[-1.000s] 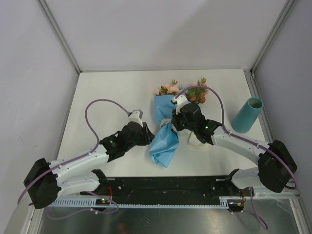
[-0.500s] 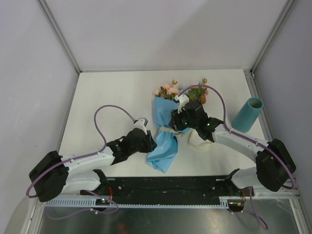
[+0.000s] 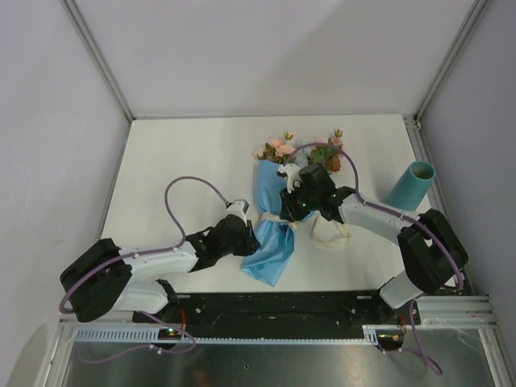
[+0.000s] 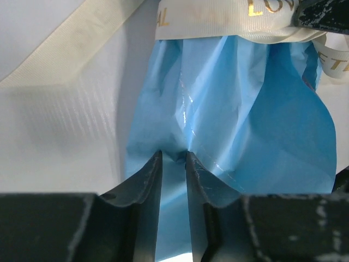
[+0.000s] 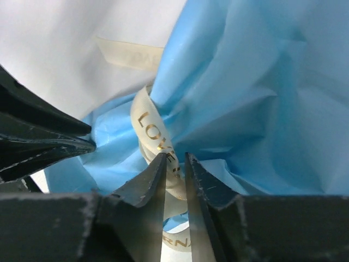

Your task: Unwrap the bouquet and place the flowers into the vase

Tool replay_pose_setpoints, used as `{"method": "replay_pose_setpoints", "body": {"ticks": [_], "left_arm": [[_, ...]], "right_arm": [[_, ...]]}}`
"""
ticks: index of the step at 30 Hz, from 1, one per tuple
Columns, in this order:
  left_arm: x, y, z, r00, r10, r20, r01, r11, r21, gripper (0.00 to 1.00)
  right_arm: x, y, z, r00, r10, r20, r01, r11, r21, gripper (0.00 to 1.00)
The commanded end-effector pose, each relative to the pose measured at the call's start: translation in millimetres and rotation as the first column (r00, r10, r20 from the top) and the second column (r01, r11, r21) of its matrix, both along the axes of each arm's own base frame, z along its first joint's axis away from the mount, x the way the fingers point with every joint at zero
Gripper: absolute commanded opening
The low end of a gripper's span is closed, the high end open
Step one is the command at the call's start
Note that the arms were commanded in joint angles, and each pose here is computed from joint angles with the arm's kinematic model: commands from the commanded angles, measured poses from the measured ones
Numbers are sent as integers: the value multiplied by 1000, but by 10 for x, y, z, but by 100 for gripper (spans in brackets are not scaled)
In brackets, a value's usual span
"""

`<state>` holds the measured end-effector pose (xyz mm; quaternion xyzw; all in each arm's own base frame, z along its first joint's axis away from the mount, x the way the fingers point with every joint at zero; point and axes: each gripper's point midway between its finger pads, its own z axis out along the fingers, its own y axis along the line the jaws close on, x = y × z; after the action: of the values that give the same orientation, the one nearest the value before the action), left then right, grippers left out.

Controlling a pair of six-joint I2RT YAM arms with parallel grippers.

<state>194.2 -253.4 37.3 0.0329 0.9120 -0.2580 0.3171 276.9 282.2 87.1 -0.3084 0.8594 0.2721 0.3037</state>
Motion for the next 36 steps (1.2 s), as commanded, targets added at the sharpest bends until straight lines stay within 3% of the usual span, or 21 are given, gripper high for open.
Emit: {"method": "replay_pose_setpoints", "body": {"ticks": [1,4,8,12,18,29,36], "left_arm": [[19,-79,25,1000,-15,21,15,1000,-19,23],[30,-84,0,1000,-13,18,13,1000,-10,8],[42,-101,-13,1000,-12,12,12,1000,-6,1],[51,-98,-10,1000,-4,16,5,1000,-6,0],[52,-105,-2,1000,-3,17,3,1000,-10,1],[58,-114,27,1000,2,21,-2,1000,-19,3],[72,-133,63,1000,8,24,-8,1000,-30,3]], "right_arm": [[57,208,333,995,79,52,-84,993,84,21],[-7,326,510,991,135,19,-136,971,197,18],[-159,400,509,972,221,-82,-192,944,268,28],[-174,379,366,968,216,-126,-182,953,241,39],[-96,342,308,977,177,-120,-151,968,199,46],[109,340,392,992,119,-39,-113,983,143,49],[66,357,140,984,147,-99,-138,986,93,49]]}}
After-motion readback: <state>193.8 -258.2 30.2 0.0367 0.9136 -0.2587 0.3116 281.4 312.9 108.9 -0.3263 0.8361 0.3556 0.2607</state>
